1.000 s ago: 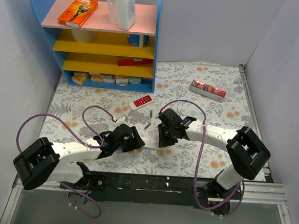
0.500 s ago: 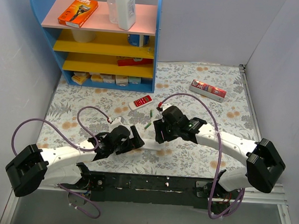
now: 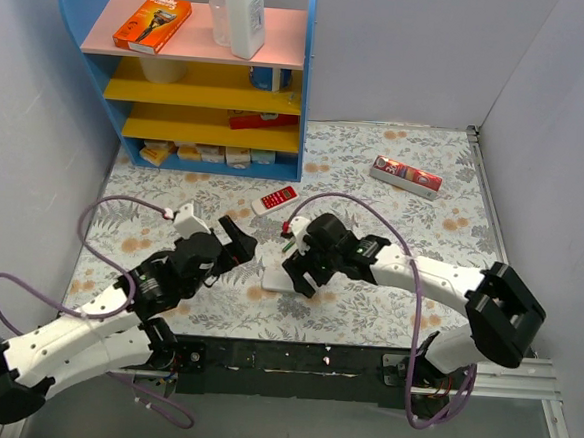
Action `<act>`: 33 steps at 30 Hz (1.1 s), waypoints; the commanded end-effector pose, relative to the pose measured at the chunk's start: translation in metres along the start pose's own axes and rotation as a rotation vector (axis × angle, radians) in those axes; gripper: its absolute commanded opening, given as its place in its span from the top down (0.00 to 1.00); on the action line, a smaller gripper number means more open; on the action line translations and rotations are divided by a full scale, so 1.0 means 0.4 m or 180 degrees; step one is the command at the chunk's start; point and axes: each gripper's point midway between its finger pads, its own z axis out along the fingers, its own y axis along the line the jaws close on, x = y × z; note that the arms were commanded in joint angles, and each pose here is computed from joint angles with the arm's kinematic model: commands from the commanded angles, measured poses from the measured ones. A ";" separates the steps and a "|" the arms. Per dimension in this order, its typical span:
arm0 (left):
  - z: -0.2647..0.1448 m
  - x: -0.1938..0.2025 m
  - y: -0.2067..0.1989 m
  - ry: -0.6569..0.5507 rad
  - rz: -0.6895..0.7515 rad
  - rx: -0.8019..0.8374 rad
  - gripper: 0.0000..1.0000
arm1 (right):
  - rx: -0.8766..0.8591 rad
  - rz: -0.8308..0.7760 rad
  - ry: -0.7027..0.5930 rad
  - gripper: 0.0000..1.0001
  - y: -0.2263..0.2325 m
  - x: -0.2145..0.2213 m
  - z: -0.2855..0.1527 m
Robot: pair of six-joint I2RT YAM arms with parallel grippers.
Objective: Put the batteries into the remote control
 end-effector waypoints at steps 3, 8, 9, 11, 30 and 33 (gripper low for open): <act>-0.122 -0.207 0.023 -0.0857 0.0281 -0.0207 0.02 | -0.0176 -0.0813 0.0077 0.13 0.035 -0.083 0.093; -0.163 -0.264 0.053 -0.1235 0.0383 -0.0183 0.02 | -0.0183 -0.0927 0.0363 0.13 0.046 -0.078 0.142; -0.167 -0.269 0.060 -0.1280 0.0404 -0.0187 0.02 | -0.0156 -0.0899 0.0451 0.13 0.040 -0.062 0.156; -0.166 -0.269 0.074 -0.1344 0.0390 -0.0208 0.02 | -0.0044 -0.0863 0.0554 0.14 0.023 -0.043 0.161; -0.194 -0.302 0.143 -0.1627 0.0198 -0.0488 0.02 | 0.1656 0.2267 0.0210 0.30 -0.437 0.164 -0.063; -0.204 -0.314 0.151 -0.1691 0.0122 -0.0515 0.02 | 0.1701 0.2357 -0.0014 0.24 -0.461 0.147 -0.087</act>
